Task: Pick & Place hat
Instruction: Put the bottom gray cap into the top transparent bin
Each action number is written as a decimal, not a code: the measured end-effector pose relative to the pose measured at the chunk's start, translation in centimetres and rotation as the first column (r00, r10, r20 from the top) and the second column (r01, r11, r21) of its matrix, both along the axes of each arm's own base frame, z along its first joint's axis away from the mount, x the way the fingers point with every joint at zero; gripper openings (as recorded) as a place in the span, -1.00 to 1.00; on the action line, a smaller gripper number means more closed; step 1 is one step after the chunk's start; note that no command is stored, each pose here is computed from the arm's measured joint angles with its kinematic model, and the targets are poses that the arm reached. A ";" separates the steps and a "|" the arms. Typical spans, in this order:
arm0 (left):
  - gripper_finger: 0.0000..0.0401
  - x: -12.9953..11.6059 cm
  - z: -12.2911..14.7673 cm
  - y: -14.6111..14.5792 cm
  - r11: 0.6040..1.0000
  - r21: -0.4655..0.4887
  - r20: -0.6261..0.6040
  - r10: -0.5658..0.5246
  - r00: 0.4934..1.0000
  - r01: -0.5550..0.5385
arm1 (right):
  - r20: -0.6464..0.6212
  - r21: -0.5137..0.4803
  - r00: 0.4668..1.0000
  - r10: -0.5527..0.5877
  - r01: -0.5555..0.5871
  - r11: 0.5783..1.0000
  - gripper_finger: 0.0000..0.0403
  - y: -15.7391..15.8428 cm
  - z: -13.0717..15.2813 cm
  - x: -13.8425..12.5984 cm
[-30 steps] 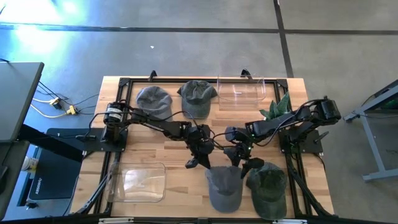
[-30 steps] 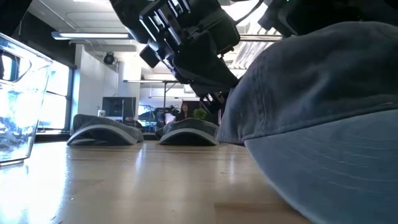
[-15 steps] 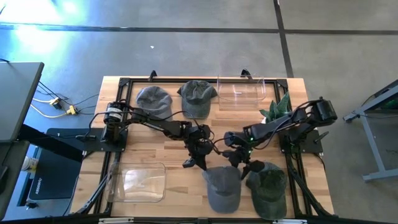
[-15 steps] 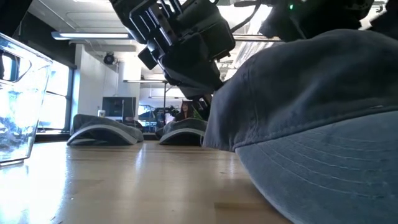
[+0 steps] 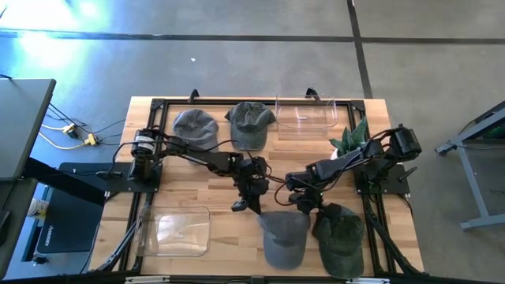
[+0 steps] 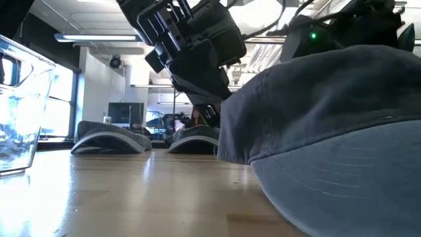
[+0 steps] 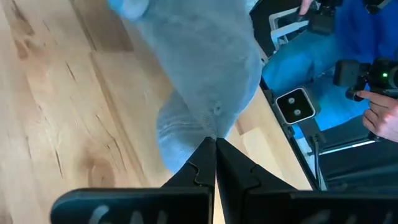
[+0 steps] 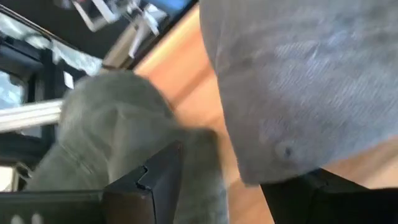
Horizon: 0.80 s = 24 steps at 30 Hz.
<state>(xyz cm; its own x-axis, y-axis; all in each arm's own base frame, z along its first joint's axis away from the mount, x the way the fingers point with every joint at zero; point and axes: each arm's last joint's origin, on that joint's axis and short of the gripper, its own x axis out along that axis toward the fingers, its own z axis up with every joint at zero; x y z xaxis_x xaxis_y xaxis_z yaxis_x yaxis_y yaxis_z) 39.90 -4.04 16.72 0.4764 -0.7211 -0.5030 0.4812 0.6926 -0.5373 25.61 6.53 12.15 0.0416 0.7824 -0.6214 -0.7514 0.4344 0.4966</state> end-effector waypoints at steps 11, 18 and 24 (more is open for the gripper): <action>-1.00 -0.4 1.1 0.0 1.000 0.024 0.021 0.007 1.000 -0.008 | -0.076 -0.009 0.989 -0.125 0.125 0.992 -0.10 -0.7 0.0 0.5; -1.00 -0.4 1.4 0.1 0.999 0.037 0.027 0.023 0.999 -0.024 | -0.219 0.142 0.929 -0.299 0.333 0.932 0.06 -3.1 0.7 1.8; -1.00 -0.3 1.3 0.2 0.993 0.088 0.035 0.076 0.997 -0.078 | -0.185 0.223 0.906 -0.380 0.415 0.882 0.38 -4.4 1.4 3.3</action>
<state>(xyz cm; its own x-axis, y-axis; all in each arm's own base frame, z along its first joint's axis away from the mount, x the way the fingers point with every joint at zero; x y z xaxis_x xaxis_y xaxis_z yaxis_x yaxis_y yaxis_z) 39.58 -3.80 18.06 0.5452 -0.6347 -0.5476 0.4403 0.7727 -0.4573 28.93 2.09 13.52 0.3139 0.8475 -0.4281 -0.4615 0.5302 0.7112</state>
